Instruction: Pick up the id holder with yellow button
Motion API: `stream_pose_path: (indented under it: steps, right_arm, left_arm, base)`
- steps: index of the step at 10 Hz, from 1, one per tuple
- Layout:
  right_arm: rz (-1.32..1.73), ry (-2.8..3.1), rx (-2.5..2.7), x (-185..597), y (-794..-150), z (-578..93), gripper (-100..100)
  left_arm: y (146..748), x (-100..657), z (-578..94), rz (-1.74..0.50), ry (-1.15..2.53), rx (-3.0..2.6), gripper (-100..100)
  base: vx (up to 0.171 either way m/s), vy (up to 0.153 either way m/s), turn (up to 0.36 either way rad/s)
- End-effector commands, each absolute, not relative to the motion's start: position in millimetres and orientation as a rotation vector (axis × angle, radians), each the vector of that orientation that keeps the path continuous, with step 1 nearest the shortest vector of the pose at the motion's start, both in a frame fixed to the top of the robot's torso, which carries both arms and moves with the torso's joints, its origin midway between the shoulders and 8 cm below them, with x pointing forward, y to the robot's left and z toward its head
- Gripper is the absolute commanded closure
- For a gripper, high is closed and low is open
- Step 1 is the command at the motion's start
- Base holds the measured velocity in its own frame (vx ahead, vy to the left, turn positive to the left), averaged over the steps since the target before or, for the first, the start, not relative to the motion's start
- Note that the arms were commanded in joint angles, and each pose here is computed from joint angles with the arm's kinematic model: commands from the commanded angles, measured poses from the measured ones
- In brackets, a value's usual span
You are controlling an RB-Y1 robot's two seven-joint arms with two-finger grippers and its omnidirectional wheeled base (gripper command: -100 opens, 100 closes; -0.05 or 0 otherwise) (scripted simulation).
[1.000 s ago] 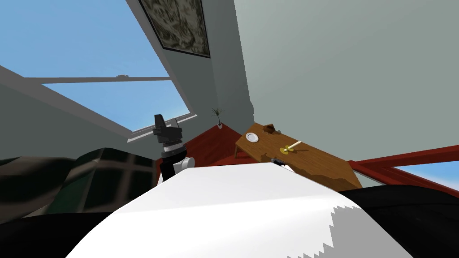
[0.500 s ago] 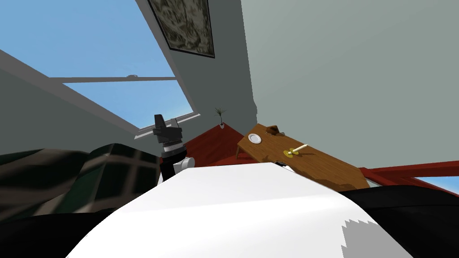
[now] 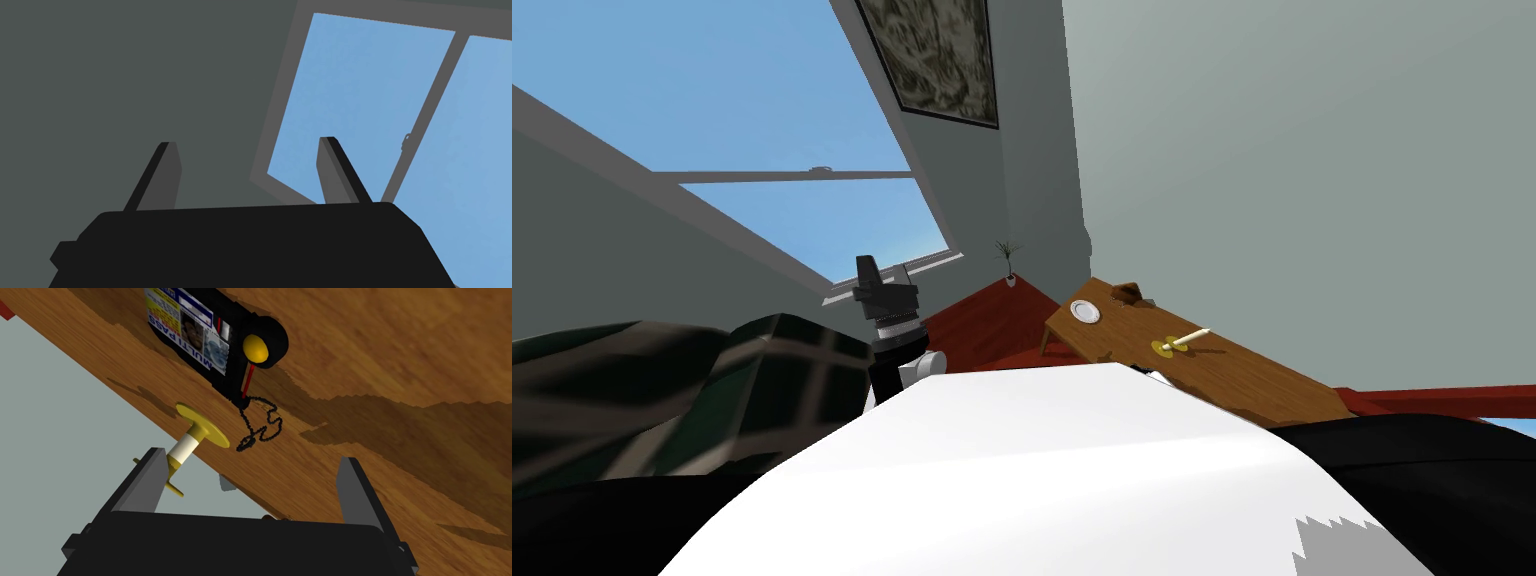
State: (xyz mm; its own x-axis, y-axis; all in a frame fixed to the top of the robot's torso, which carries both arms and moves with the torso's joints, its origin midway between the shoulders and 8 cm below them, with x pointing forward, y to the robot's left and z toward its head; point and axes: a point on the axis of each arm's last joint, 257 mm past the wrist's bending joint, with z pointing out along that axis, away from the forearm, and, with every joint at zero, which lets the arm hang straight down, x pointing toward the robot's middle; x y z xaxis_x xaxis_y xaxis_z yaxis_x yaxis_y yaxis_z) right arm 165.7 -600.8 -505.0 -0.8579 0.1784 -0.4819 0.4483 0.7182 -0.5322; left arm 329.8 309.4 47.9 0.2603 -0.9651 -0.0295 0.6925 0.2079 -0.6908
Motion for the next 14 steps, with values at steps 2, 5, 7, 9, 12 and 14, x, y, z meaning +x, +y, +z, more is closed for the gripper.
stream_pose_path:
  steps: [2, 5, 7, 9, 12, 14]
  right_arm:
    - [-0.933, 2.525, 0.494, 165.7, -602.4, -511.8, -100]
    - [-0.936, 2.527, 0.506, 165.7, -603.7, -520.3, -100]
    - [-0.936, 2.527, 0.504, 165.7, -603.8, -519.3, 100]
    - [-0.940, 2.525, 0.504, 165.5, -605.5, -518.2, 100]
    - [-0.940, 2.525, 0.506, 165.3, -605.6, -518.2, 0]
    - [-0.934, 2.525, 0.497, 165.7, -602.8, -513.5, 100]
  left_arm:
    - [309.3, 329.8, 47.9, -1.228, 0.520, -0.630, 0]
    - [309.4, 329.8, 47.9, -1.228, 0.521, -0.630, 0]
    - [309.4, 329.8, 47.9, -1.228, 0.521, -0.630, 0]
    - [309.4, 329.8, 47.9, -1.228, 0.520, -0.630, 0]
    - [309.4, 329.8, 47.9, -1.228, 0.520, -0.630, 0]
    - [309.4, 329.8, 47.9, -1.228, 0.520, -0.630, 0]
  base:
    - [-0.006, -0.030, 0.046]
    - [-0.004, -0.037, 0.031]
    - [-0.001, -0.009, 0.005]
    - [0.000, -0.003, -0.005]
    - [0.000, 0.000, 0.000]
    - [0.007, 0.033, -0.035]
